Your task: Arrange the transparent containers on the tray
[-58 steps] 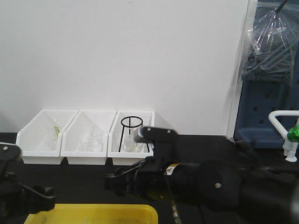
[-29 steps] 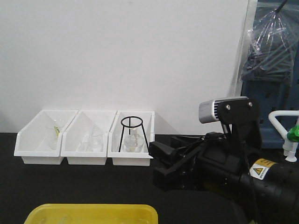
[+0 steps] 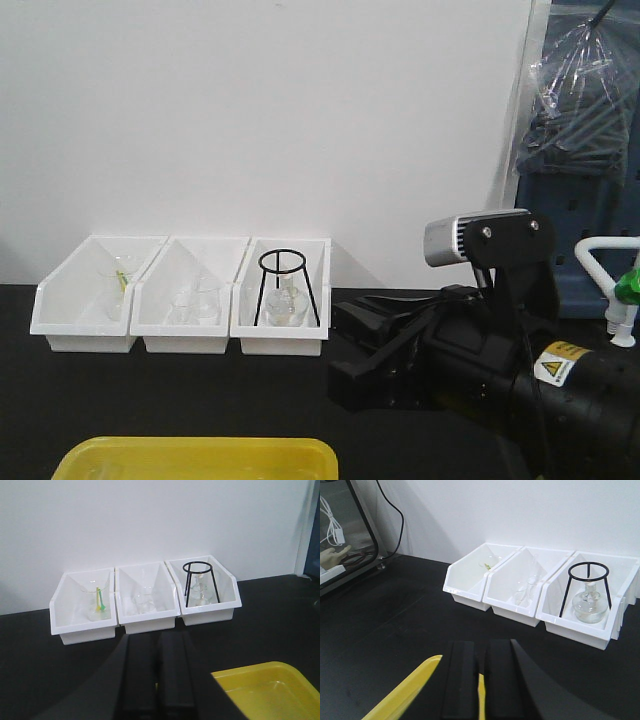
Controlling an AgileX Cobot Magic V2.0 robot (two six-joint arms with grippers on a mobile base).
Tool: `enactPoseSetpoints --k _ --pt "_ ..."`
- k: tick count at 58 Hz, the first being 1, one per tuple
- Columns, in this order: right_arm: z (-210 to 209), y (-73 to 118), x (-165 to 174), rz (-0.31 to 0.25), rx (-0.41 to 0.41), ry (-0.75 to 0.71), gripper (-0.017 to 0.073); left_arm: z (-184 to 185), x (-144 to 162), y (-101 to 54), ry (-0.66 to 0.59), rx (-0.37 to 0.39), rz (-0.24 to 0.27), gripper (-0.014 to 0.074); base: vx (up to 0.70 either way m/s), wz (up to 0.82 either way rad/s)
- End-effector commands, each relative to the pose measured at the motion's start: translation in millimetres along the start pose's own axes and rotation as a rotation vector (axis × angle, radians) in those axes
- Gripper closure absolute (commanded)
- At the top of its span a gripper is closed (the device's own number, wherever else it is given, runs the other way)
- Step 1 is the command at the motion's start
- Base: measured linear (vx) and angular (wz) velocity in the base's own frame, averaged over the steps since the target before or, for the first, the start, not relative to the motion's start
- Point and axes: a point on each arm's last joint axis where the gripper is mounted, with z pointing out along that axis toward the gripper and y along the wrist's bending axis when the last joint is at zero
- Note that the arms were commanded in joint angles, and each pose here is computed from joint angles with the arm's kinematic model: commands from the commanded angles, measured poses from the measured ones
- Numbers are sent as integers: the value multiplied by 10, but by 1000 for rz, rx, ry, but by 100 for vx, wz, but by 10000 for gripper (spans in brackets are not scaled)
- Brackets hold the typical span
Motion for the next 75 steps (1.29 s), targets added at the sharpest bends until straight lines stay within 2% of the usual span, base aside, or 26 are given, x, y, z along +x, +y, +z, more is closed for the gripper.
enactPoseSetpoints --k 1,6,11,19,22,30,37,46,75 --pt "-93 6 -218 -15 15 -118 404 -21 -148 -23 -91 25 -11 445 0 0" --pt "-93 6 -218 -15 15 -118 403 -20 -140 -18 -83 19 3 445 0 0" --pt "-93 6 -218 -15 15 -118 403 -60 -85 -7 -69 11 45 445 0 0" --pt "-93 6 -217 -15 15 -117 405 -186 229 0 -108 25 151 473 0 0" --pt "-93 6 -216 -15 14 -116 405 -238 379 7 -120 27 162 504 0 0" --pt "-92 8 -213 -15 13 -113 403 -360 876 56 -125 -11 52 602 0 0" --pt "-92 8 -213 -15 13 -113 403 -399 1229 91 -155 -63 -20 603 0 0" --pt "-92 8 -213 -15 13 -112 403 -283 1589 114 -105 -91 -98 602 0 0" --pt "-92 8 -213 -15 13 -112 403 -290 1563 114 -111 -92 -95 602 0 0"
